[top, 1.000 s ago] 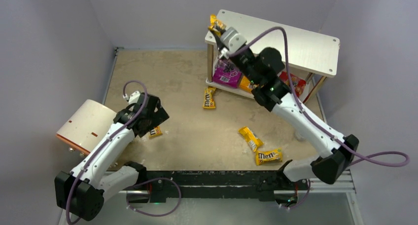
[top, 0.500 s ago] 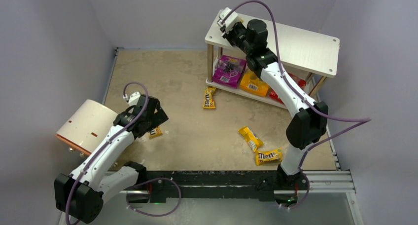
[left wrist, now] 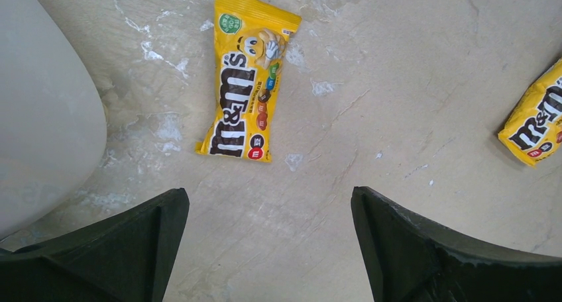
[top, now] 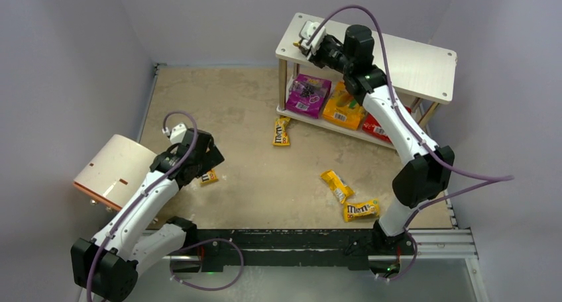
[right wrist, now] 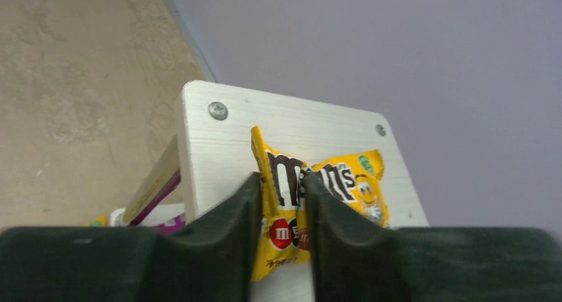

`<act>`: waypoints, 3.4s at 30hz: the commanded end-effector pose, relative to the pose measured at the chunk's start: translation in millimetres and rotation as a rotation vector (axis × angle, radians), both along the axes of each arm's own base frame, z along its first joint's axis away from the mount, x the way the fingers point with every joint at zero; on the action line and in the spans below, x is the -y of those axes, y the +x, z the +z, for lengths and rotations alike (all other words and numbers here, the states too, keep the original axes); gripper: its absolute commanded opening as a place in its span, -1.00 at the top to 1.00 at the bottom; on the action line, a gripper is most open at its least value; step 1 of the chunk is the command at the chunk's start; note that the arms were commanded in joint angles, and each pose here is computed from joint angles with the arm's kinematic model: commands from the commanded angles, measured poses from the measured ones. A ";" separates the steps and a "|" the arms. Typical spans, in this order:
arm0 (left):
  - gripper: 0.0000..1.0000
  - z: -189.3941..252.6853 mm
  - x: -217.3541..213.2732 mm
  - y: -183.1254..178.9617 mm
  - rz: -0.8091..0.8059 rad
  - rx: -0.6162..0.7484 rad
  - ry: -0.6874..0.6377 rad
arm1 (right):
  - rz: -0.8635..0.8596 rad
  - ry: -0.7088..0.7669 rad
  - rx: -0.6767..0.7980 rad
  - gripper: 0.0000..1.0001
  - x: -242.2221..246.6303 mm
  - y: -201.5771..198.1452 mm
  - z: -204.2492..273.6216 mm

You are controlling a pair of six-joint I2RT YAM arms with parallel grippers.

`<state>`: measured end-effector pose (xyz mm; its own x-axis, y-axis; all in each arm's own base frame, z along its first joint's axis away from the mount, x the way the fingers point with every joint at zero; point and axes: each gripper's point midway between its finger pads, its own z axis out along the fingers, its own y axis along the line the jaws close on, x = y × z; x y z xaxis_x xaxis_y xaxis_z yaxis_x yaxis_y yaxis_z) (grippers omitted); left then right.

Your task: Place and organize the candy bags onto the shelf

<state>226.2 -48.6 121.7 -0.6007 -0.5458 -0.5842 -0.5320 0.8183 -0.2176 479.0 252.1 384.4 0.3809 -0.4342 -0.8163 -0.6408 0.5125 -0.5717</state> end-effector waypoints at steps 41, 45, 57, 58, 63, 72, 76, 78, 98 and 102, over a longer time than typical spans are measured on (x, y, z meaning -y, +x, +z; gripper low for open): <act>-1.00 -7.0 1.1 16.1 -0.033 -0.061 0.064 | -0.078 0.457 -0.421 -0.09 4.2 13.7 24.7; -1.00 -10.8 -0.3 16.8 -0.029 -0.085 0.078 | -0.072 0.468 -0.480 -0.07 4.0 15.8 10.4; -1.00 -14.8 -9.3 12.0 0.016 -0.106 0.106 | -0.125 0.507 -0.539 -0.70 12.7 18.1 4.5; -1.00 -15.3 -10.3 12.1 0.021 -0.108 0.111 | -0.122 0.517 -0.525 -0.75 13.3 17.9 12.7; -0.97 -17.2 -5.4 23.6 0.022 -0.087 0.097 | -0.101 0.587 -0.356 -0.97 23.2 6.5 85.6; -0.72 -16.7 -12.0 53.2 0.075 -0.053 0.161 | -0.126 0.713 -0.183 -0.98 59.9 -62.9 129.2; -0.55 -27.0 -26.6 58.1 0.113 -0.073 0.191 | -0.217 0.779 -0.093 -0.98 92.7 -97.8 118.5; -0.45 -37.7 -28.7 60.7 0.112 -0.089 0.162 | -0.247 0.801 -0.072 -0.98 104.8 -114.8 110.5; 0.03 -106.1 -33.8 48.3 0.104 -0.246 0.156 | -0.261 0.886 -0.280 -0.98 112.0 -165.6 20.3; 0.44 -108.4 -29.0 48.7 0.087 -0.260 0.137 | -0.273 0.885 -0.293 -0.98 112.6 -164.6 14.4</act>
